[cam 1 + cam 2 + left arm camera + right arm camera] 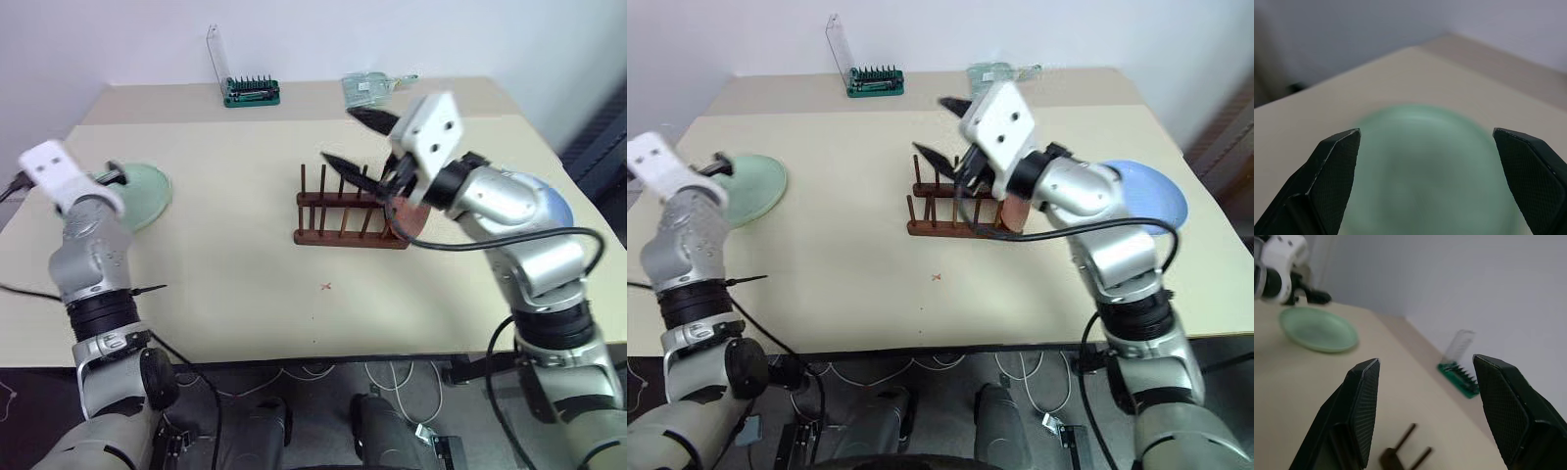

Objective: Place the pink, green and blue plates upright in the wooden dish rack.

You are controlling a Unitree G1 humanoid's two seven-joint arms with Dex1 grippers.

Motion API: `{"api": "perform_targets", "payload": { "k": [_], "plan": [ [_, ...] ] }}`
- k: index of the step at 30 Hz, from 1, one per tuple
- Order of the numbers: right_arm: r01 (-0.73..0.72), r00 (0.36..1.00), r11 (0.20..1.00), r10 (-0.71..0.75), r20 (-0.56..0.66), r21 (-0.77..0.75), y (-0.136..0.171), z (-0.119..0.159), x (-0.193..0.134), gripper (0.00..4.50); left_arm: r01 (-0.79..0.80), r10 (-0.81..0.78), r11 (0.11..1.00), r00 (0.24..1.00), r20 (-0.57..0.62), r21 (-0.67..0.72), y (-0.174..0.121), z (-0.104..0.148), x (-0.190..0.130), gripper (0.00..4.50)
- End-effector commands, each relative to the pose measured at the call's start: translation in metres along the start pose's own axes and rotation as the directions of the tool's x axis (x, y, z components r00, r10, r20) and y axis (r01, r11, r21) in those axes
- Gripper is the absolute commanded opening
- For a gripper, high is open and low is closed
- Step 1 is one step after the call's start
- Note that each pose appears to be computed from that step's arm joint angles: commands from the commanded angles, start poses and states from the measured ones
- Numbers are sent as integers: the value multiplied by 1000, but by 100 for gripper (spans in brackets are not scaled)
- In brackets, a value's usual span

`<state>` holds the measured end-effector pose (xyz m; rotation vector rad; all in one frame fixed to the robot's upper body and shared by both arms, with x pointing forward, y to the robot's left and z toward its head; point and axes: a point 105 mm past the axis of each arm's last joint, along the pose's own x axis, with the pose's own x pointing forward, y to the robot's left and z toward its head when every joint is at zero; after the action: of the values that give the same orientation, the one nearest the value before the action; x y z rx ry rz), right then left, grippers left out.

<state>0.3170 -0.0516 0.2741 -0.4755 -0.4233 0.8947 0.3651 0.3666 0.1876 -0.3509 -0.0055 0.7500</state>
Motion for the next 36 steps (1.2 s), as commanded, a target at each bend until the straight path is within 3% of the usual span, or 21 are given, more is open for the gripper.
{"api": "perform_targets", "payload": {
  "k": [1, 6, 10, 13, 20, 22, 24, 26, 28, 31, 33, 35, 36],
  "plan": [
    [-6, 999, 1000, 7, 44, -23, 3, 10, 1, 309, -52, 44, 993, 996, -79, -103, 10, -9, 0, 445],
    [1, 999, 1000, 0, 46, -17, 3, 9, 0, 309, -44, -6, 980, 969, -247, -194, 8, -37, 1, 445],
    [7, 999, 1000, -6, 50, -11, 4, 10, 0, 309, -71, -14, 958, 956, -293, -279, 9, -45, 5, 445],
    [17, 999, 1000, -16, 46, -7, 3, 8, -2, 309, -70, -11, 958, 960, -280, -277, 10, -42, 8, 365],
    [29, 999, 999, -29, 32, -16, 2, 5, -3, 309, 3, -70, 968, 963, -260, -250, -6, -38, 6, 9],
    [28, 999, 999, -27, 27, -26, 2, 5, -3, 309, 58, -102, 978, 971, -217, -200, -16, -28, 4, 3],
    [24, 999, 998, -22, 23, -58, 2, 5, -1, 309, 249, -250, 968, 968, -15, -35, -56, 14, -9, 3],
    [17, 1000, 995, -16, 15, -103, 3, 4, 2, 309, 386, -400, 914, 909, 118, 124, -94, 40, -30, 3],
    [9, 1000, 983, -10, -7, -183, 4, 1, 4, 309, 472, -513, 852, 840, 178, 226, -120, 51, -51, 3],
    [-13, 999, 969, 3, -41, -245, 4, -7, 5, 309, 565, -619, 780, 758, 203, 268, -148, 56, -76, 3],
    [-15, 997, 947, -9, -74, -321, 0, -13, 9, 360, 665, -712, 702, 669, 216, 254, -177, 62, -107, 0],
    [9, 997, 915, -38, -64, -404, -4, -12, 13, 441, 748, -780, 625, 585, 223, 223, -198, 68, -135, 0],
    [14, 997, 901, -44, -61, -433, -5, -11, 15, 447, 775, -804, 592, 551, 223, 220, -205, 69, -145, 0]
  ]
}}
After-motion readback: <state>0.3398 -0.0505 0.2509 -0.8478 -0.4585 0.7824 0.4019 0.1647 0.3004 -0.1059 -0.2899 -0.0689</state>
